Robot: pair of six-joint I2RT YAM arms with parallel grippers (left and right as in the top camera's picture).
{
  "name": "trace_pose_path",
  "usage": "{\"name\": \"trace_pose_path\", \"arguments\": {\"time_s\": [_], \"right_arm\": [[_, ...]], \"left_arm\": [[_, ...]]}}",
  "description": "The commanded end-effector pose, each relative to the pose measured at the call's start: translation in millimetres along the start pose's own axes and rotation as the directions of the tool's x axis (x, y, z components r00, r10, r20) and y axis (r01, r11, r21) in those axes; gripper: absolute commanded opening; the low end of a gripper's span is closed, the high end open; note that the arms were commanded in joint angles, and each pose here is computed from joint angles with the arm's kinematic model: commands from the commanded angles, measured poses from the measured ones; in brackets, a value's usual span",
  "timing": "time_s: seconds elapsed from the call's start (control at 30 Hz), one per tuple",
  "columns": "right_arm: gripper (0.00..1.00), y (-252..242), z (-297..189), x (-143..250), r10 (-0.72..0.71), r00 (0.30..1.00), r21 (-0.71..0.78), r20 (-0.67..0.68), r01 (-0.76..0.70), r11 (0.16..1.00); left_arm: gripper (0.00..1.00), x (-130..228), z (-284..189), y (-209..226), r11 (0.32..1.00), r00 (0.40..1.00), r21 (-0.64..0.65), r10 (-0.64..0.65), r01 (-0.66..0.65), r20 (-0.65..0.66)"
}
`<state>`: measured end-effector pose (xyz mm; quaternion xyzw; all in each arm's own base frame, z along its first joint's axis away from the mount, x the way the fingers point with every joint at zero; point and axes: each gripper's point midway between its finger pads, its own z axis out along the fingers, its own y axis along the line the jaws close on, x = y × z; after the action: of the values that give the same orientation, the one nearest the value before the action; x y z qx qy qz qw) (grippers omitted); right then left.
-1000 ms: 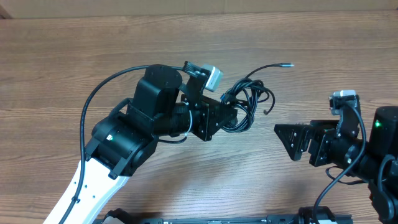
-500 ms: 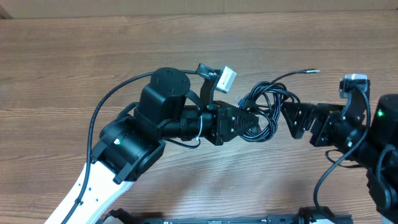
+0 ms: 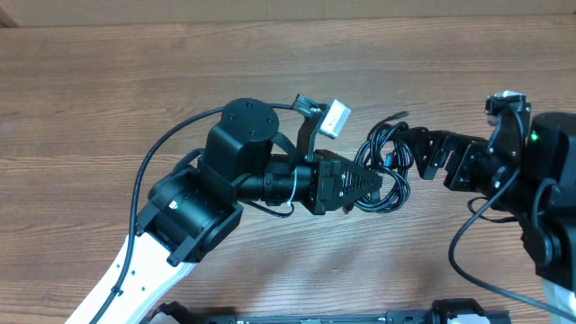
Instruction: Untangle cables
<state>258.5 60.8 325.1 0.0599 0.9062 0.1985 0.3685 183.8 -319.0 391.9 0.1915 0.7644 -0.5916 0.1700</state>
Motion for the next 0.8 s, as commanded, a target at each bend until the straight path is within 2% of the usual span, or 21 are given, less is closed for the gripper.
{"name": "trace_pose_path", "arguments": {"time_s": [0.0, 0.07, 0.17, 0.23, 0.3, 0.33, 0.43, 0.5, 0.6, 0.77], "right_arm": [[1.0, -19, -1, -8, 0.009, 1.0, 0.114, 0.024, -0.012, 0.993], [1.0, -31, -2, -7, 0.032, 0.999, 0.181, 0.026, -0.036, 0.983], [1.0, -59, -9, 0, 0.065, 0.997, 0.337, 0.032, -0.072, 0.939], [1.0, -62, -11, 4, 0.07, 0.997, 0.352, 0.017, -0.071, 0.933], [1.0, -63, -12, 9, 0.075, 0.997, 0.357, 0.002, -0.07, 0.931], [1.0, -63, -12, 11, 0.077, 0.997, 0.355, -0.006, -0.07, 0.932], [1.0, -56, -14, 20, 0.069, 0.997, 0.321, -0.044, -0.052, 0.946], [1.0, -44, -17, 27, 0.003, 0.997, 0.247, -0.081, 0.017, 0.969], [1.0, -29, -22, 32, -0.076, 0.993, 0.158, -0.092, 0.09, 0.983], [1.0, -4, -28, 39, -0.227, 0.969, 0.006, -0.095, 0.228, 0.974]], "left_arm": [[0.04, 10, -3, -23, 0.995, 0.998, 0.09, 0.038, -0.033, -0.056], [0.04, 12, -4, -24, 0.995, 0.997, 0.098, 0.043, -0.037, -0.062], [0.04, 17, -5, -29, 0.985, 0.989, 0.138, 0.12, -0.107, -0.084], [0.04, 17, -5, -29, 0.977, 0.983, 0.141, 0.169, -0.157, -0.077], [0.04, 17, -5, -26, 0.943, 0.948, 0.138, 0.314, -0.304, -0.055], [0.04, 17, -5, -25, 0.936, 0.941, 0.131, 0.335, -0.326, -0.052], [0.04, 16, -3, -6, 0.901, 0.899, 0.046, 0.434, -0.432, -0.055], [0.04, 11, -6, 31, 0.882, 0.894, -0.147, 0.441, -0.448, -0.08], [0.04, 8, -13, 60, 0.833, 0.884, -0.299, 0.453, -0.466, -0.116], [0.04, 15, -16, 68, 0.707, 0.759, -0.276, 0.614, -0.651, -0.219]]}}
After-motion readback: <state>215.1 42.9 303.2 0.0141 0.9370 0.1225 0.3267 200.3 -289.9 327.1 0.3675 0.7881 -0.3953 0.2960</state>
